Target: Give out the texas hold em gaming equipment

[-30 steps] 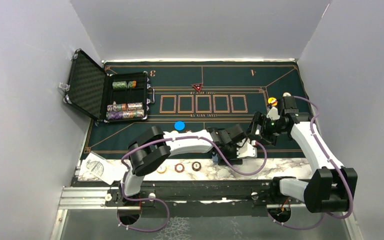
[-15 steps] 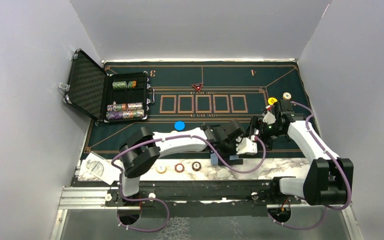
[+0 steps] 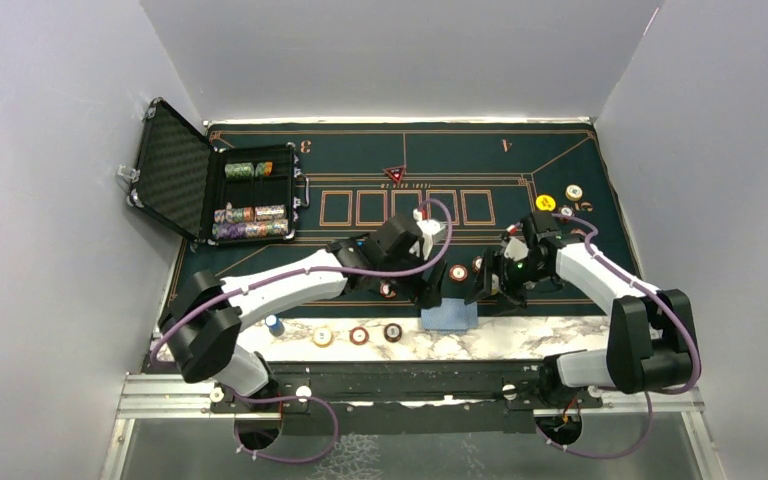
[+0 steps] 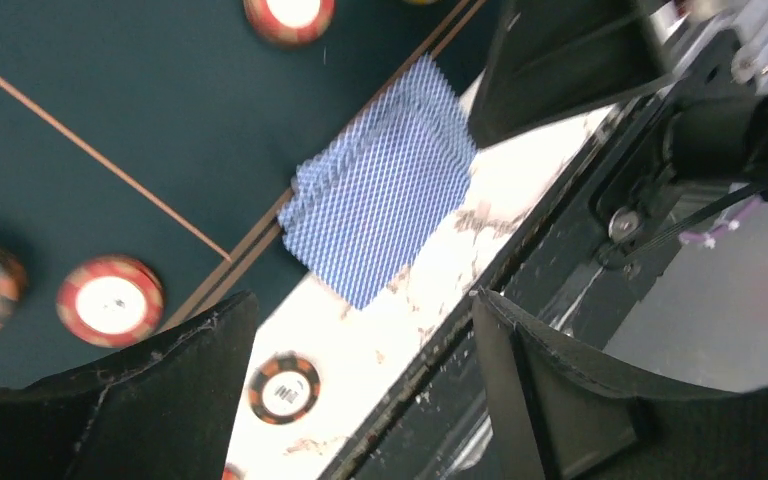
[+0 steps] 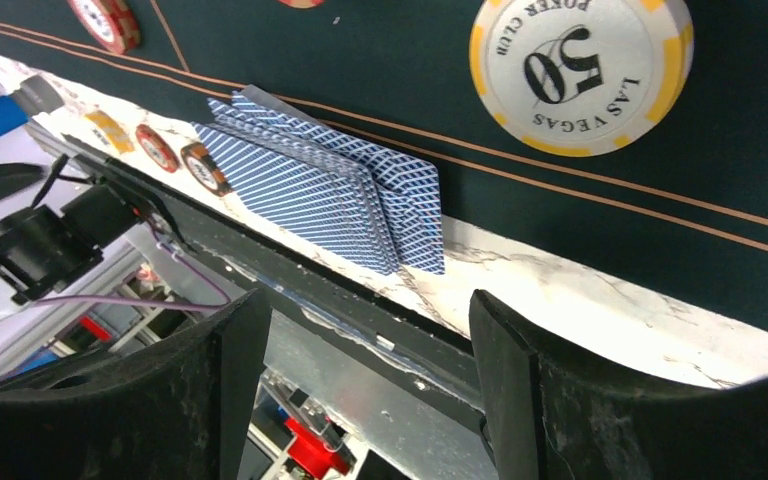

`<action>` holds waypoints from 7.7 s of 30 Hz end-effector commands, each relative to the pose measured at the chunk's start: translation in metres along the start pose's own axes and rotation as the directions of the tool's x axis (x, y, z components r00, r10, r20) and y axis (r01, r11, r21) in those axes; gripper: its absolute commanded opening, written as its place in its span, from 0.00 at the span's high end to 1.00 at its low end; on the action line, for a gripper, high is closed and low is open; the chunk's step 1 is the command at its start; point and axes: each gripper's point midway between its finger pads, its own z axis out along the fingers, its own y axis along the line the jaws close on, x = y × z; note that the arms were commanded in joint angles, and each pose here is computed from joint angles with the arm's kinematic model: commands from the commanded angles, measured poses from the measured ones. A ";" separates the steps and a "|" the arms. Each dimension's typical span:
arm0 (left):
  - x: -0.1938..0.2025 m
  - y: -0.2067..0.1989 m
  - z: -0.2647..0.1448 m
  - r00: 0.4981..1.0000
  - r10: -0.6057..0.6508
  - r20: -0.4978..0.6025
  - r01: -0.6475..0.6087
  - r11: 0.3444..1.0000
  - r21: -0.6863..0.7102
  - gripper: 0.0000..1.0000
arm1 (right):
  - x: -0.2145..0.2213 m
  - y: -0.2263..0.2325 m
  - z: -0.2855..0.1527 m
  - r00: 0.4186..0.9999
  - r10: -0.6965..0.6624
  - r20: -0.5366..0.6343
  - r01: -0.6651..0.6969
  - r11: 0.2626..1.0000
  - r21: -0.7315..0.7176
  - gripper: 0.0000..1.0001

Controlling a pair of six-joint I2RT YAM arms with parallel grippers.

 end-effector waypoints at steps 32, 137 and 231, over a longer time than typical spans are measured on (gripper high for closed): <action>0.071 0.025 0.078 0.961 -0.150 -0.230 0.136 0.988 -0.079 0.57 | 0.008 0.006 0.038 0.998 -0.012 -0.057 0.011 1.000 -0.014 0.36; -0.006 -0.034 0.075 0.771 0.636 -0.023 -0.569 0.704 0.425 0.01 | -0.055 0.132 -0.231 0.771 -0.279 0.572 0.253 0.959 0.127 0.09; 0.033 -0.015 0.081 0.658 0.724 -0.205 -0.680 0.689 0.251 0.01 | -0.052 0.131 -0.223 0.777 -0.301 0.553 0.288 0.951 0.114 0.11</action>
